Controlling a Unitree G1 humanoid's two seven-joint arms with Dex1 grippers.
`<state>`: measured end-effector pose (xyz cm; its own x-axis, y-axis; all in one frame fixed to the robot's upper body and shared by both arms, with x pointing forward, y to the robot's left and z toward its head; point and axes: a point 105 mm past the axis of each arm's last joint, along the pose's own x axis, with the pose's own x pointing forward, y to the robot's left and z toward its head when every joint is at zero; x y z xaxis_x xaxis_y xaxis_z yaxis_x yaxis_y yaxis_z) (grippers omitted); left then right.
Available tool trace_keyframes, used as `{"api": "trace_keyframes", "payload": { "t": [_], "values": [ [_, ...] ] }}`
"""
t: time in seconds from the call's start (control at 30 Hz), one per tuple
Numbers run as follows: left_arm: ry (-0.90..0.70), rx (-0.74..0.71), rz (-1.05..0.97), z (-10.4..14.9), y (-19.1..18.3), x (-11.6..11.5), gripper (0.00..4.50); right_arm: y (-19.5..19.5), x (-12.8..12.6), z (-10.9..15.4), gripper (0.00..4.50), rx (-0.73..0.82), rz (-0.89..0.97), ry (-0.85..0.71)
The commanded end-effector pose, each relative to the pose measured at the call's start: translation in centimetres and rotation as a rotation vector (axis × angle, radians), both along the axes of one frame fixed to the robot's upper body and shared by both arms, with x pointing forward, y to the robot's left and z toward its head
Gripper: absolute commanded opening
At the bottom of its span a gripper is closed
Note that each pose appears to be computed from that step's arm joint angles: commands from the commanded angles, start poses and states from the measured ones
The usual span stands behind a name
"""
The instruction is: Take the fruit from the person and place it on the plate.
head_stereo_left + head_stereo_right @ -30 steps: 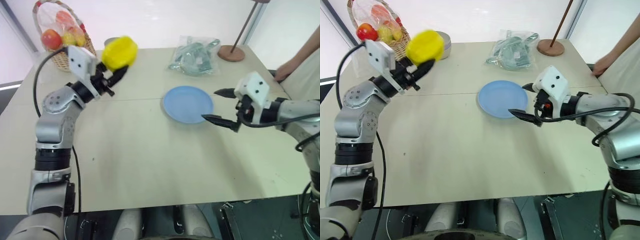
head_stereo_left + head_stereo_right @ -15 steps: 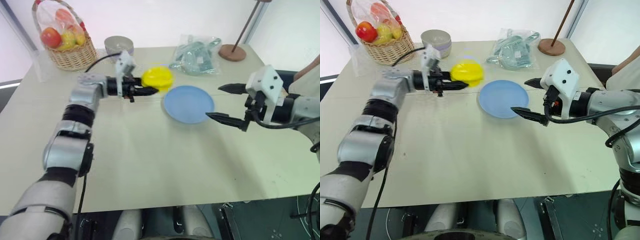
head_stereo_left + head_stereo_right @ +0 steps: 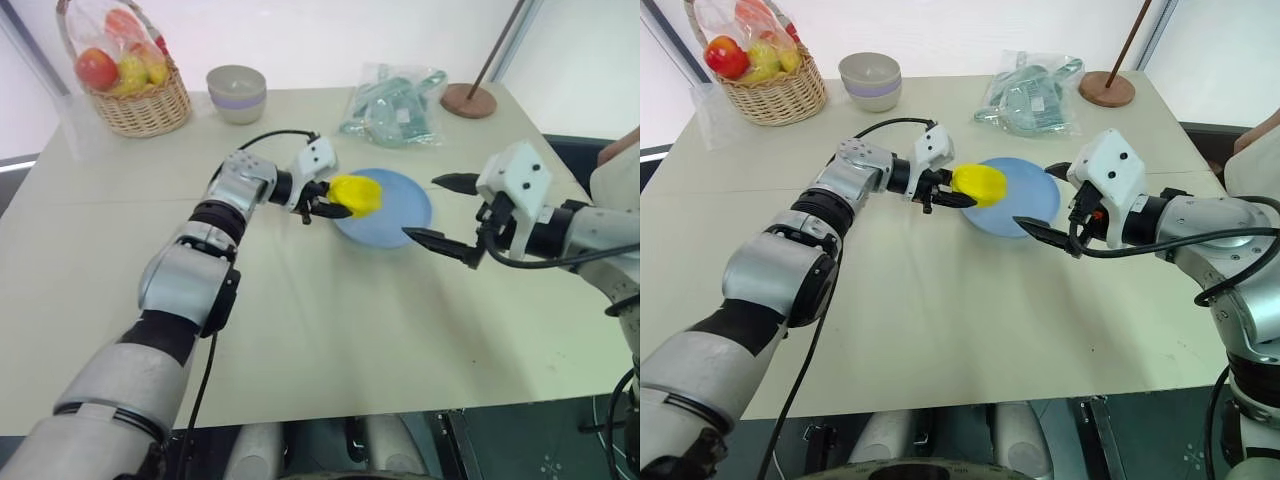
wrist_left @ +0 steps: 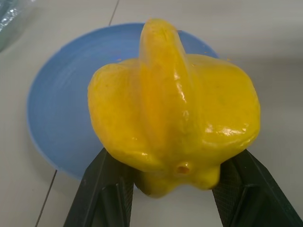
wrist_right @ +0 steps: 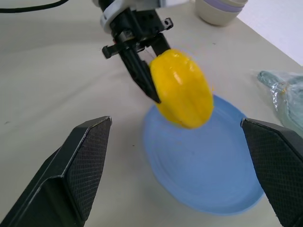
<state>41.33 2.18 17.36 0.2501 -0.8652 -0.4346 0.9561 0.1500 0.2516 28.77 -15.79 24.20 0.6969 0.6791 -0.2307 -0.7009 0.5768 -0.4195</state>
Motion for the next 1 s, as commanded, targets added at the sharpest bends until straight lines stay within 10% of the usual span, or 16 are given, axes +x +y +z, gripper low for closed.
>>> {"api": "trace_keyframes", "payload": {
  "t": [0.03, 0.13, 0.6, 1.0],
  "values": [
    [-0.050, -0.001, -0.007, 0.4, -0.4, 0.1, 3.45, -0.1, -0.3, 1.0, 4.50, -0.005, -0.007, -0.054],
    [-0.052, -0.019, -0.002, 0.1, -0.6, 0.1, 4.47, -0.2, -0.2, 1.0, 4.50, -0.006, -0.011, -0.055],
    [-0.097, -0.370, 0.066, 6.8, 3.5, 0.9, 4.47, -0.1, 0.3, 0.9, 4.50, -0.008, -0.002, -0.052],
    [-0.133, -0.354, 0.122, 8.0, 12.8, -3.7, 4.47, 0.2, 0.9, 0.6, 4.50, -0.010, 0.025, -0.053]
  ]
}}
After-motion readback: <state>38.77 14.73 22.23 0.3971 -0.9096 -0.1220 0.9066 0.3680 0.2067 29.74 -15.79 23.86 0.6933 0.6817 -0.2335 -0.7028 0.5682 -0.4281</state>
